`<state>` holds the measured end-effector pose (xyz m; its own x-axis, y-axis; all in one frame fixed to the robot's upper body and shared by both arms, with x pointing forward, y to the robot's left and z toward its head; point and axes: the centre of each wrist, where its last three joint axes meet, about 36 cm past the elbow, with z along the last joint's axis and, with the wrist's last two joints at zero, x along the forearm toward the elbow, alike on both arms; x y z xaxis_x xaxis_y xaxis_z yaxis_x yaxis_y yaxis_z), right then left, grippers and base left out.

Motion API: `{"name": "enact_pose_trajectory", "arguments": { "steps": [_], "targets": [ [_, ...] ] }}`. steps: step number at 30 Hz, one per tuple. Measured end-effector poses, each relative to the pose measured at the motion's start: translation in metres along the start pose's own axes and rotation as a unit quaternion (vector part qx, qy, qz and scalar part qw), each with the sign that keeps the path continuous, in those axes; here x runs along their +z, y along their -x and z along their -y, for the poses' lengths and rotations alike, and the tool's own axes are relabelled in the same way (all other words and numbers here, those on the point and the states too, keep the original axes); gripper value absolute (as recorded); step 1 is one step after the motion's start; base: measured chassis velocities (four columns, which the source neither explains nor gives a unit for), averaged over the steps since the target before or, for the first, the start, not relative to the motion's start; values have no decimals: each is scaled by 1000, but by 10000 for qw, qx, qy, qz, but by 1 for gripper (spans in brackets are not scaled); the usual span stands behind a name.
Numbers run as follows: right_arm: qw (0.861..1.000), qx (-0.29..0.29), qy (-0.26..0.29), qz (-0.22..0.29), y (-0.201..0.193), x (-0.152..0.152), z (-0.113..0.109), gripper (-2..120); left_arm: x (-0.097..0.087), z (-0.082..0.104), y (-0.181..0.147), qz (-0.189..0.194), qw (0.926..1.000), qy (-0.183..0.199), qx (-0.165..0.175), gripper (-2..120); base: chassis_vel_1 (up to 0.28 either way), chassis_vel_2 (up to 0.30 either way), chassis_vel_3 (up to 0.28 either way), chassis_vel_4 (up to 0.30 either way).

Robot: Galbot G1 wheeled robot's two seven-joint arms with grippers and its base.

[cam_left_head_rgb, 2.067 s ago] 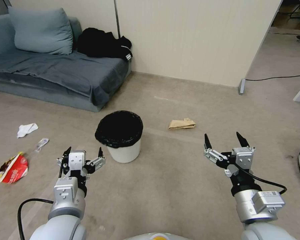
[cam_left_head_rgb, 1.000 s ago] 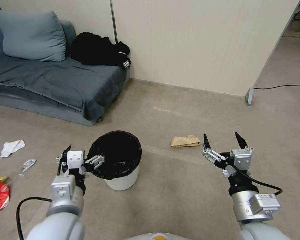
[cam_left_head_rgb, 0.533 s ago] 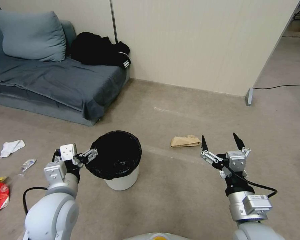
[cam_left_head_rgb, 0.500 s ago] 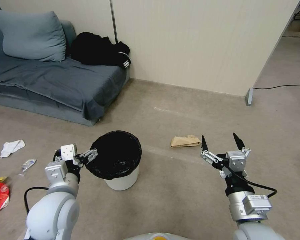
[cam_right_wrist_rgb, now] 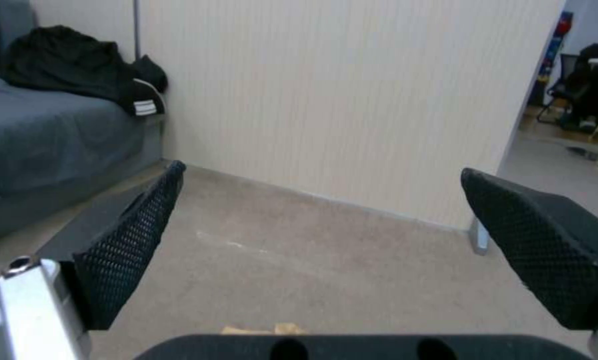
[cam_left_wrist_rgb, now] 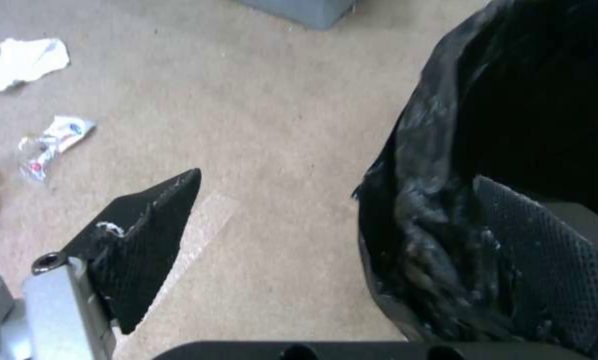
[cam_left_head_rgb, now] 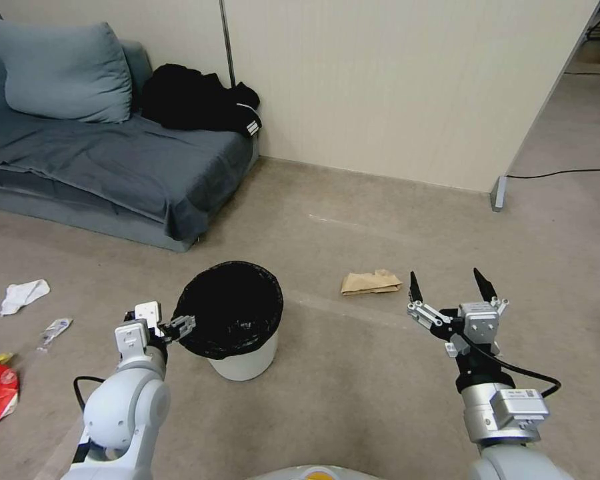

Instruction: Pick up the trash bin, then pick up the garbage from the floor and place it into the trash bin.

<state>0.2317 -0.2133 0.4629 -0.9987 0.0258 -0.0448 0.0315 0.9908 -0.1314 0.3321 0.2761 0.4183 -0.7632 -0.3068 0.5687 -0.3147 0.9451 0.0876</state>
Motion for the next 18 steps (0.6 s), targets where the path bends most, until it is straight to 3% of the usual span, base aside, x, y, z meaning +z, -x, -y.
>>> {"name": "enact_pose_trajectory", "arguments": {
  "steps": [8, 18],
  "targets": [
    [10000, 30, 10, -41, 1, 2, 1, 100, 5, 4, 21, -183, 9998, -57, -22, 99, 0, 0, 0, 0],
    [10000, 45, -19, -73, 1, 6, 2, 100, 11, 14, 41, -429, 9985, -268, 194, 98, 0, 0, 0, 0]
  ]
}}
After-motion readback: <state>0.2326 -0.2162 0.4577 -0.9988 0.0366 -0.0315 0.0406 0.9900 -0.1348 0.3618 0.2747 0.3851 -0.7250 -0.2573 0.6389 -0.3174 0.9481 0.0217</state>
